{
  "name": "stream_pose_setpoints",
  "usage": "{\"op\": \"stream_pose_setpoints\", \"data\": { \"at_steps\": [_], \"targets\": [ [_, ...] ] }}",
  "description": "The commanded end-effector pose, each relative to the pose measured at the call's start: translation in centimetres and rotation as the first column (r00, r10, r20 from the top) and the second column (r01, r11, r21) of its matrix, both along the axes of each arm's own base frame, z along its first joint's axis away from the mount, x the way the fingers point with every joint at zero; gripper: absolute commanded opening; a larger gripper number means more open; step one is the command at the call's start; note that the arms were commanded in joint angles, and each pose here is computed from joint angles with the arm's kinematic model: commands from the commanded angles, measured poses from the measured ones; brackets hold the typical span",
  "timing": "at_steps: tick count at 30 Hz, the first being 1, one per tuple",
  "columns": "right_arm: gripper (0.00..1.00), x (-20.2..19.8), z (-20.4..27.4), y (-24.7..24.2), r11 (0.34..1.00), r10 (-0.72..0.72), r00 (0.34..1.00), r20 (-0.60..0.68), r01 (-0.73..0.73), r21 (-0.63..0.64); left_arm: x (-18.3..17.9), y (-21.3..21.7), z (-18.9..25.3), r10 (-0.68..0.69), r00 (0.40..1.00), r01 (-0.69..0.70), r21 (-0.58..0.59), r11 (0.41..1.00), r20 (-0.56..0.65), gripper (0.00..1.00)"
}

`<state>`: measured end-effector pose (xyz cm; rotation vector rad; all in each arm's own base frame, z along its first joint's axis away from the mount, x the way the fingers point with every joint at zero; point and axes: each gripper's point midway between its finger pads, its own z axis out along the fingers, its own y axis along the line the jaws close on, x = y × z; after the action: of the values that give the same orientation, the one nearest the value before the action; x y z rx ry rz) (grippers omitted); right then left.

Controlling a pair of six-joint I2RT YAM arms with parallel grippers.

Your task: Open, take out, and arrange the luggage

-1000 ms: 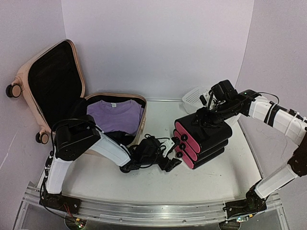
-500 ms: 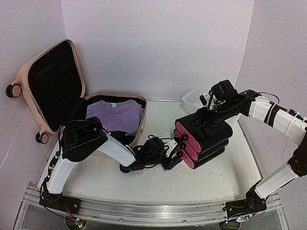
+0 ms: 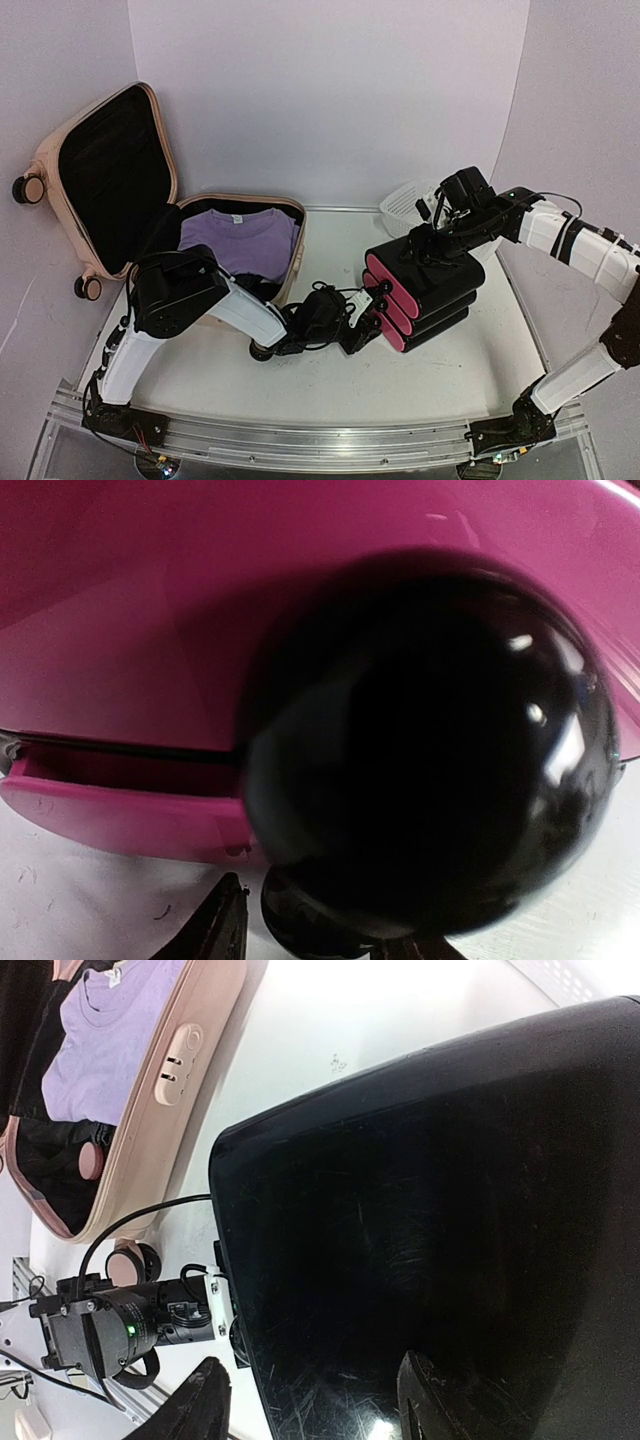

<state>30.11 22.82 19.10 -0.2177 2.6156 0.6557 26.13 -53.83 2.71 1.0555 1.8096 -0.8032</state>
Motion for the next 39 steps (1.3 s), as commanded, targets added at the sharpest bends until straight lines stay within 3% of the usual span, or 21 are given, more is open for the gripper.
{"op": "stream_pose_setpoints", "data": {
  "at_steps": [1, 4, 5, 9, 14, 23, 31, 35, 39],
  "targets": [
    [0.59, -2.9, -3.6, -1.5, 0.996, -0.018, 0.986, -0.167, 0.003, -0.088, 0.3, -2.0, 6.4, -0.01, 0.997, 0.021, -0.15, 0.988, 0.074, 0.44],
    [0.59, -2.9, -3.7, -1.4, 0.996, -0.016, 0.985, -0.17, 0.001, -0.086, 0.4, -1.7, 6.9, 0.002, 0.998, 0.009, -0.157, 0.988, 0.067, 0.63],
    [0.59, -2.9, -3.7, -1.4, 0.996, -0.015, 0.985, -0.171, 0.001, -0.086, 0.4, -1.6, 7.1, 0.006, 0.998, 0.005, -0.162, 0.987, 0.064, 0.65],
    [0.58, -2.9, -3.6, -1.5, 0.996, -0.016, 0.985, -0.169, 0.001, -0.084, 0.3, -1.4, 7.9, 0.011, 0.998, 0.0, -0.174, 0.985, 0.062, 0.65],
    [0.58, -3.0, -3.7, -1.5, 0.996, -0.016, 0.985, -0.171, 0.001, -0.087, 0.5, -1.4, 8.1, 0.025, 0.998, -0.015, -0.182, 0.983, 0.055, 0.56],
    [0.58, -3.1, -3.7, -1.5, 0.997, -0.013, 0.985, -0.171, -0.001, -0.081, 0.6, -1.1, 9.3, 0.046, 0.998, -0.035, -0.211, 0.977, 0.048, 0.64],
    [0.58, -3.1, -3.6, -1.4, 0.997, -0.011, 0.985, -0.171, -0.003, -0.079, 0.7, -1.4, 8.6, 0.042, 0.998, -0.033, -0.206, 0.978, 0.039, 0.47],
    [0.58, -3.1, -3.7, -1.5, 0.997, -0.012, 0.985, -0.171, -0.003, -0.082, 0.5, -1.3, 8.4, 0.035, 0.999, -0.027, -0.203, 0.979, 0.034, 0.34],
    [0.59, -3.1, -3.8, -1.7, 0.996, -0.016, 0.986, -0.168, 0.001, -0.089, -0.2, -0.2, 9.1, 0.024, 0.999, -0.015, -0.194, 0.981, 0.046, 0.29]
  ]
}}
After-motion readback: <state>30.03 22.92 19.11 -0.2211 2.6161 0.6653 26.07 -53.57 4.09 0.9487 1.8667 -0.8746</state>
